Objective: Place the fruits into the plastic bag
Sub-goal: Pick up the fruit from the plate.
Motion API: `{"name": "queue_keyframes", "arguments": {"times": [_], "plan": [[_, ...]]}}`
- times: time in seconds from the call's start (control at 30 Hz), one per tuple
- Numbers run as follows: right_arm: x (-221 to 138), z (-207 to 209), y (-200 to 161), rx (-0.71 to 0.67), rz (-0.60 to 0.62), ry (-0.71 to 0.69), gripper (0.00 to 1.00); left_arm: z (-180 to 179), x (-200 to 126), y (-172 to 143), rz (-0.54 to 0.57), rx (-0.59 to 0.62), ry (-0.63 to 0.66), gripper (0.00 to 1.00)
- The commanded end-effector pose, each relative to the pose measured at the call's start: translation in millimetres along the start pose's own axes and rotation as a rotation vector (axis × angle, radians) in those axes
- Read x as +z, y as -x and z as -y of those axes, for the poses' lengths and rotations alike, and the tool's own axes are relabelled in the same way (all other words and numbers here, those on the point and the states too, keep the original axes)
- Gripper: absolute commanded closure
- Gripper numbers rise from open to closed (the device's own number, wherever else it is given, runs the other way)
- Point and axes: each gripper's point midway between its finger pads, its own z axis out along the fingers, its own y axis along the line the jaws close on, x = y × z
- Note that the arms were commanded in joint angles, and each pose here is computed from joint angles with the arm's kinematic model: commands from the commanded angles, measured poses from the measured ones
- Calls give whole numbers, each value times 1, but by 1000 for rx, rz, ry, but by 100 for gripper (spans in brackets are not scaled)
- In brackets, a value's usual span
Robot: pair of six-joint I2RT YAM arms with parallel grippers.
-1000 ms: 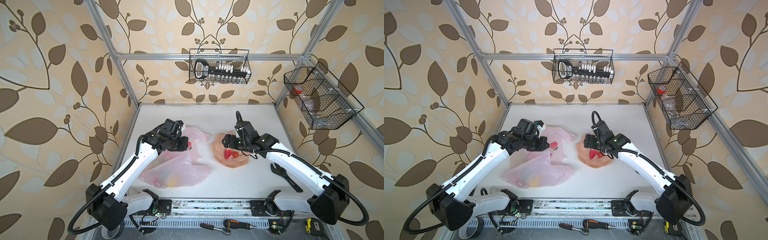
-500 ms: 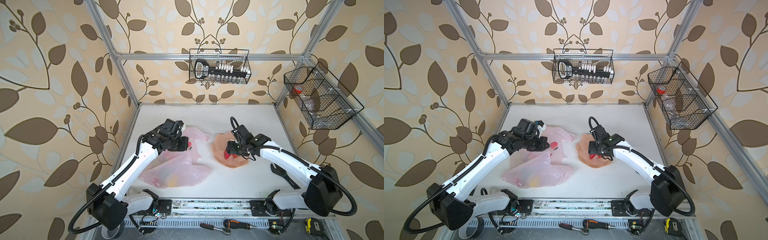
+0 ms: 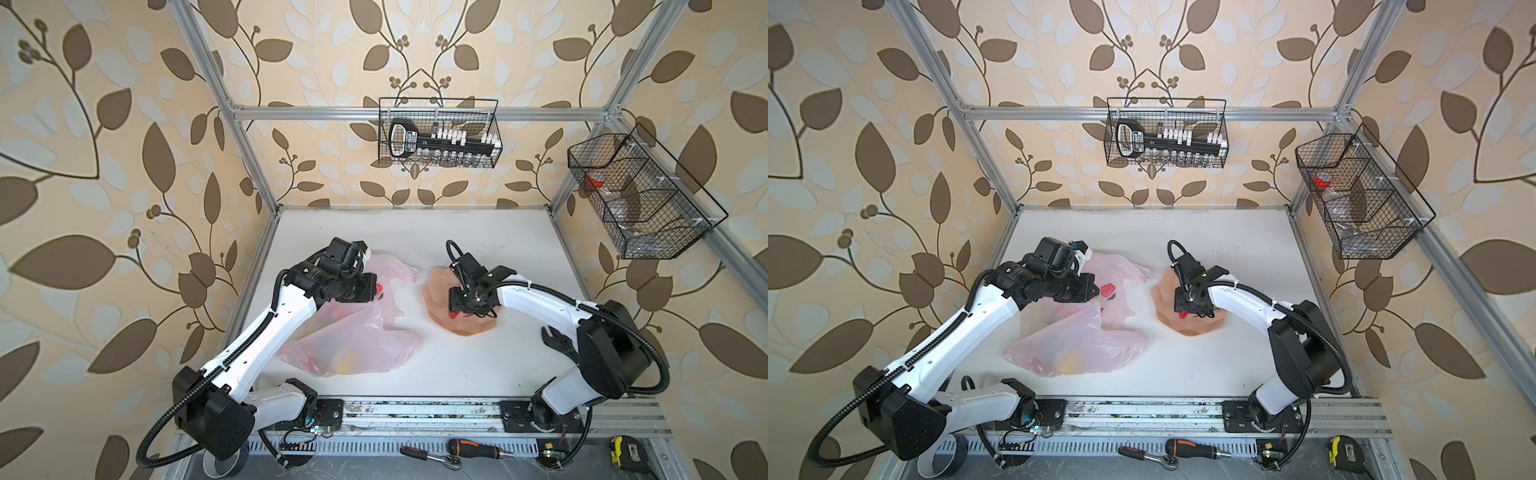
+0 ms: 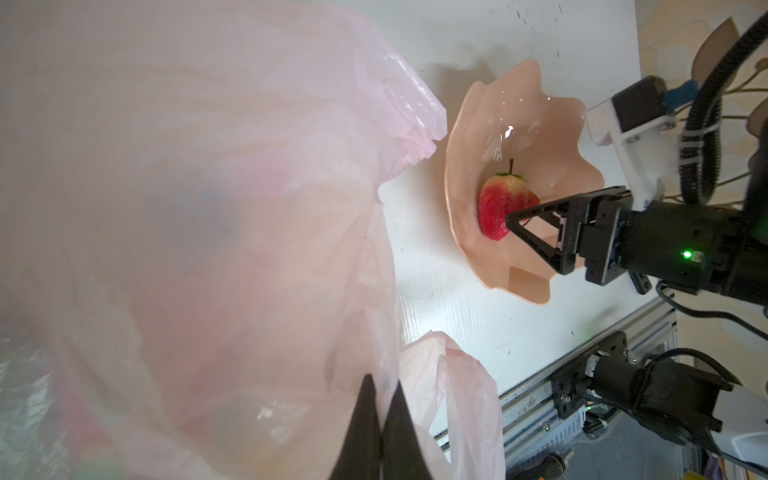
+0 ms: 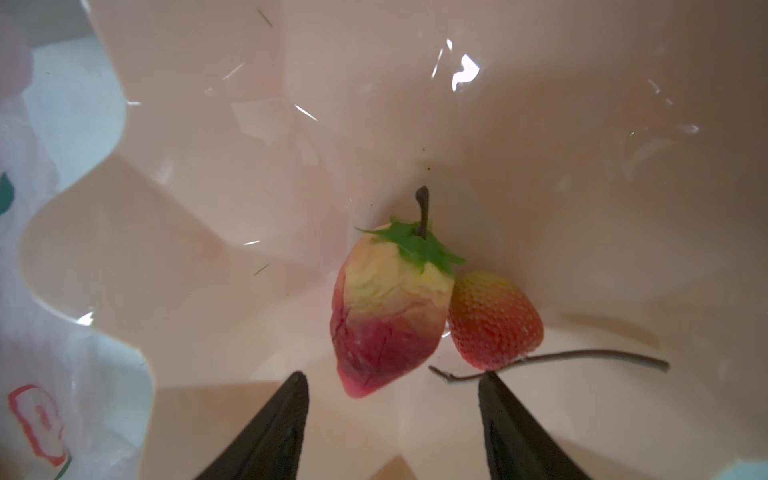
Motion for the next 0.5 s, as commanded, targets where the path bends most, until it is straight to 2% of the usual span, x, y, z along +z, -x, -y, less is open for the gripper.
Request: {"name": "queue_keyframes", "arguments": {"times": [0.0,0.3,0.47], "plan": [[2,-4,10,-12,14,-5,36,11,-10,9,27,31,-33,100],[17,-6,15,-22,10,-34,37,11,-10,10,26,29,-34,100],[23,-8,18,-20,12,-36,42,11,-10,10,27,27,-36,100]]}}
